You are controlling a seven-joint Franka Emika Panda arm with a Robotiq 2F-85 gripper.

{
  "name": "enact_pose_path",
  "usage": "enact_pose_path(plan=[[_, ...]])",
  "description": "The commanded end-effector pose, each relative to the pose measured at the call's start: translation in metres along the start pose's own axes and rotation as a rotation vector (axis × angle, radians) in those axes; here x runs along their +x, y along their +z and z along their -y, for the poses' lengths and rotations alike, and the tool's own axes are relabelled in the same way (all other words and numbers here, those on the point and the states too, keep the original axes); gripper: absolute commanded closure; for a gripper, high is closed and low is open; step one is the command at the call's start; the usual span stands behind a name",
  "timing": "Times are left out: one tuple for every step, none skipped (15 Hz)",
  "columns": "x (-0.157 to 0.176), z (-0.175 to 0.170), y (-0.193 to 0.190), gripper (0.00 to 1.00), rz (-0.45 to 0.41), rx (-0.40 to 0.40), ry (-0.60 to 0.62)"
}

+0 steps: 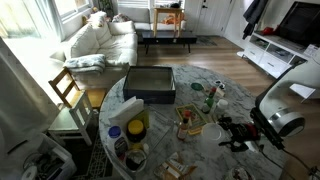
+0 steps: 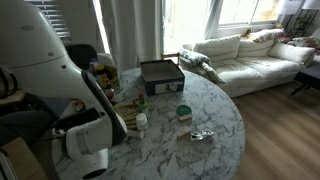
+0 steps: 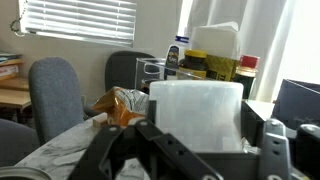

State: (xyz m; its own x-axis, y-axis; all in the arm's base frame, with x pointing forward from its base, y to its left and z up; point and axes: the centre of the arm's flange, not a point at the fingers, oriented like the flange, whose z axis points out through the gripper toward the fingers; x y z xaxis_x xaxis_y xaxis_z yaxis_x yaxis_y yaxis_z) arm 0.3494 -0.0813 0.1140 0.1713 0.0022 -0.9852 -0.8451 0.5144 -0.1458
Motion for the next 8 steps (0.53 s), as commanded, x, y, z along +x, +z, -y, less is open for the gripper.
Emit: enact_pose_path(plan=[[0.004, 0.004, -0.011, 0.05, -0.081, -0.053, -0.014], [-0.001, 0.007, -0.013, 0.00, -0.095, -0.070, -0.023], [-0.010, 0.011, -0.013, 0.00, -0.118, -0.096, -0.039], [-0.018, 0.014, -0.013, 0.00, -0.149, -0.121, -0.053], [-0.024, 0.017, -0.012, 0.00, -0.191, -0.153, -0.062], [-0.030, 0.018, -0.010, 0.00, -0.229, -0.186, -0.068], [-0.035, 0.020, -0.008, 0.00, -0.268, -0.219, -0.076], [-0.044, 0.022, -0.002, 0.00, -0.301, -0.259, -0.089]])
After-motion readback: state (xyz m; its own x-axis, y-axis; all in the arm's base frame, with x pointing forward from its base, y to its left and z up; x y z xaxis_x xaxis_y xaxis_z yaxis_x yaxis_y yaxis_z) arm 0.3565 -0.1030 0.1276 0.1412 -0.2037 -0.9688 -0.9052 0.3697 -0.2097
